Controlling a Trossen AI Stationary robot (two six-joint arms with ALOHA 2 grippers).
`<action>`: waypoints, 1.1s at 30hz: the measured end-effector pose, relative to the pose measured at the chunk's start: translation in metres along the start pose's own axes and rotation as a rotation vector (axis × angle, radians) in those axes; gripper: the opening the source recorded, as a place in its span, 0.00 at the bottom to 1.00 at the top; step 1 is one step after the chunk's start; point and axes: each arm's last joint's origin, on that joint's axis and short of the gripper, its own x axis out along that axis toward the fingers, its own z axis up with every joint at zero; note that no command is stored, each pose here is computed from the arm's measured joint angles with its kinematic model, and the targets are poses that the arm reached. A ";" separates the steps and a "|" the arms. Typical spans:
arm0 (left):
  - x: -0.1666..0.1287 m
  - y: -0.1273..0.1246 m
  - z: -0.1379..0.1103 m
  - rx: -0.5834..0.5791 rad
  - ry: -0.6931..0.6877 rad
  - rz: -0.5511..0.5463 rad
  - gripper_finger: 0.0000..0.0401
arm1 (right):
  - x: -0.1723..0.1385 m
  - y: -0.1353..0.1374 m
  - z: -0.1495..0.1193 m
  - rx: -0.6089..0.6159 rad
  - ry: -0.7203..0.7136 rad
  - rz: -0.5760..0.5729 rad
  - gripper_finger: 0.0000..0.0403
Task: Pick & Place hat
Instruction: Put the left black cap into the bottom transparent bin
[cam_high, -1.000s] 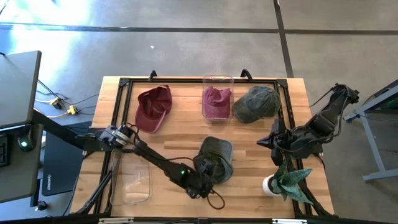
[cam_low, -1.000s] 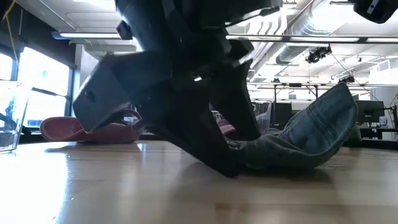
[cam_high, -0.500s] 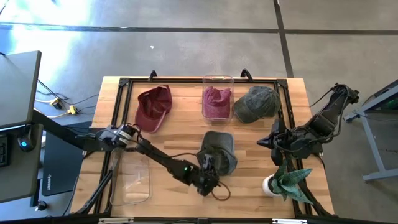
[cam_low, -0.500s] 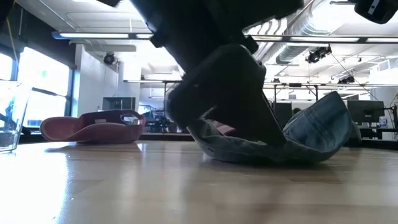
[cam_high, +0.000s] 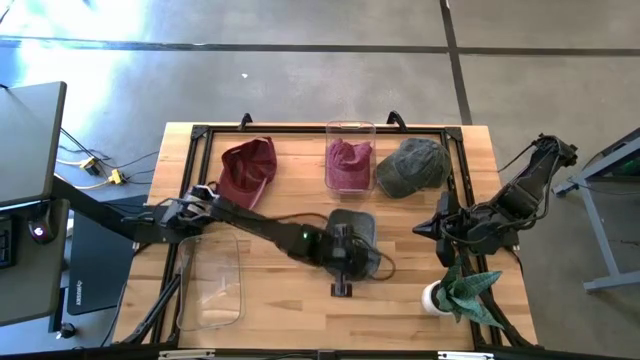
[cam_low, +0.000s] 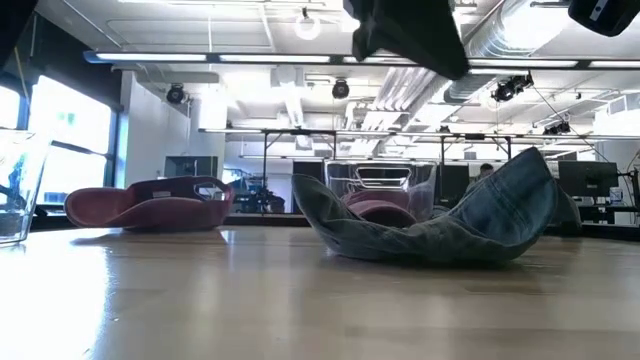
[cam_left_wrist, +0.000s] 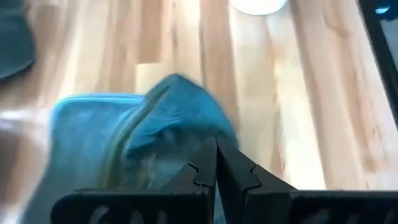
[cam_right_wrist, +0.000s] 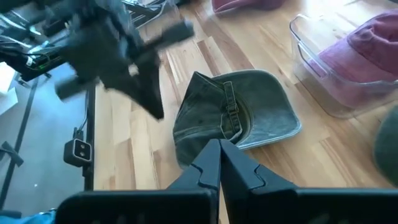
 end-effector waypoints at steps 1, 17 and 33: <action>-0.010 0.003 0.002 0.013 0.013 0.002 0.00 | -0.001 0.000 0.001 -0.003 -0.005 0.004 0.00; 0.035 -0.019 -0.025 0.572 0.170 -0.307 0.29 | -0.013 0.000 -0.002 -0.042 -0.066 0.038 0.00; 0.086 -0.029 -0.056 0.717 0.314 0.110 0.62 | -0.014 0.001 -0.004 -0.026 -0.055 0.048 0.00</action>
